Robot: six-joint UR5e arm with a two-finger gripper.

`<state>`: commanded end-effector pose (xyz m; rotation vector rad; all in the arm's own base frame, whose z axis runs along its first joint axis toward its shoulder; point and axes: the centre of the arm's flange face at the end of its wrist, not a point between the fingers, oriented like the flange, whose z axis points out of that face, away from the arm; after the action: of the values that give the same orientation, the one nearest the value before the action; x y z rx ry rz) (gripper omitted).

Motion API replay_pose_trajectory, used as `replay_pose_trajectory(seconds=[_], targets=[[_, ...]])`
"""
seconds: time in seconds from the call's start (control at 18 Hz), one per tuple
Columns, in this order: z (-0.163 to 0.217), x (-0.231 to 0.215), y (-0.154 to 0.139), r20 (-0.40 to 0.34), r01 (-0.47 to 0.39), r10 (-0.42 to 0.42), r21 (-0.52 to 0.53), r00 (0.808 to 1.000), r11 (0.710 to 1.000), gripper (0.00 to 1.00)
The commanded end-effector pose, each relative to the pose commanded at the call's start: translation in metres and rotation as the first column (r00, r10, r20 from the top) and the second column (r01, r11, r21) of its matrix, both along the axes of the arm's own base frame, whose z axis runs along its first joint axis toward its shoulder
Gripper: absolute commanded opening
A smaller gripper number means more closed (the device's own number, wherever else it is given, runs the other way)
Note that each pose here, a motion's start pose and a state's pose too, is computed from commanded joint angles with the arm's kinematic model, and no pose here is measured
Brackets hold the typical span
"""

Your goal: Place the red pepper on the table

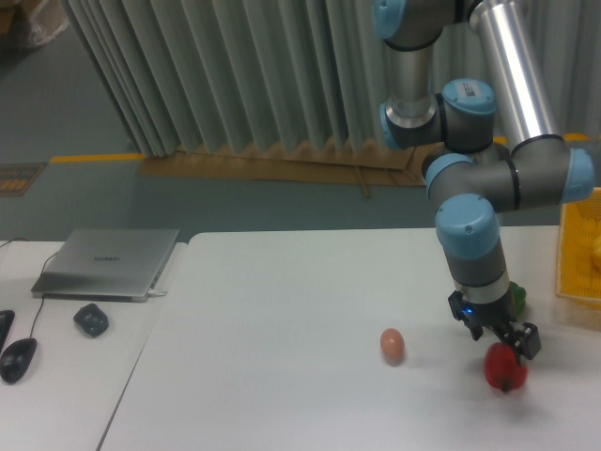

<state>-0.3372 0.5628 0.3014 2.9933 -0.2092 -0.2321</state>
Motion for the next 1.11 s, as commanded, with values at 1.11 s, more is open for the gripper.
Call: replay_pose_trajectory(seconds=[1.11], targets=[[0.068, -0.033, -0.083, 0.154, 0.271, -0.268, -0.004, 0.951, 0.962, 1.0]])
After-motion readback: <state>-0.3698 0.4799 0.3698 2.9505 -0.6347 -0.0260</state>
